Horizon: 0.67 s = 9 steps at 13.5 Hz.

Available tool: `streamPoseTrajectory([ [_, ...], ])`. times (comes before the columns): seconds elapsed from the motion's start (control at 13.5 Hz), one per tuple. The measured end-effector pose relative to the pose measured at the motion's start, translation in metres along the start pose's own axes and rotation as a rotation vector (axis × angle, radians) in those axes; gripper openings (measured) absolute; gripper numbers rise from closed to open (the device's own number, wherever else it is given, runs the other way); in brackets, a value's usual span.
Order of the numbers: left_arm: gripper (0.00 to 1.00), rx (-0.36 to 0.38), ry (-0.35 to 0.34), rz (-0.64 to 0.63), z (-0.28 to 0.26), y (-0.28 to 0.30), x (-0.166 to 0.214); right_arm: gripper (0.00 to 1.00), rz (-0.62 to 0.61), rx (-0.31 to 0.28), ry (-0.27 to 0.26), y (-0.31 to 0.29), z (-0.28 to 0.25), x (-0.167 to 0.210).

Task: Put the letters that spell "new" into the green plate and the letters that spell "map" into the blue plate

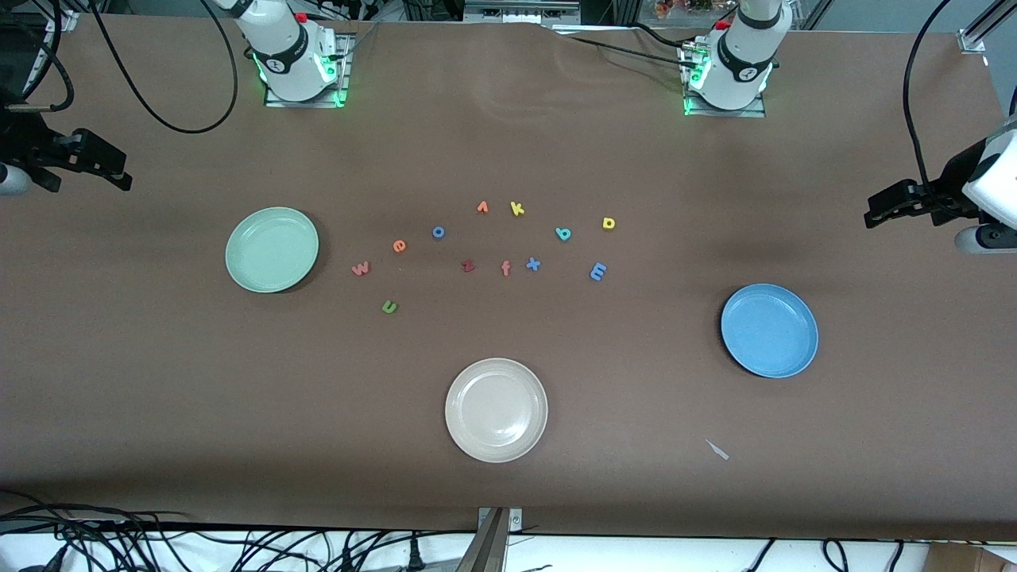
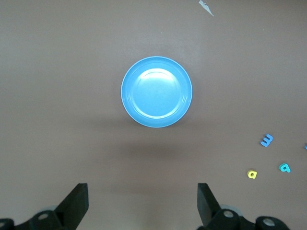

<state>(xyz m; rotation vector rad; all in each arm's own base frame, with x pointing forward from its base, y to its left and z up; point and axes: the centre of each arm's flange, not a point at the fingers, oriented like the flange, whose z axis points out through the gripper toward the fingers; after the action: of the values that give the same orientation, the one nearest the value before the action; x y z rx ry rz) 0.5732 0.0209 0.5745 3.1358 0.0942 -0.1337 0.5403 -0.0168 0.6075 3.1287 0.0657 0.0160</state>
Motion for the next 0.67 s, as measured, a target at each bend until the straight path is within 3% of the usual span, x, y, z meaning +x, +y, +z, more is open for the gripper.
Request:
streamPoseTrajectory([
  [0.67,1.00,0.000,0.000,0.004,0.0002,0.0023,0.0000,1.00,0.000,0.000,-0.002,0.0000,0.0009,0.0004],
])
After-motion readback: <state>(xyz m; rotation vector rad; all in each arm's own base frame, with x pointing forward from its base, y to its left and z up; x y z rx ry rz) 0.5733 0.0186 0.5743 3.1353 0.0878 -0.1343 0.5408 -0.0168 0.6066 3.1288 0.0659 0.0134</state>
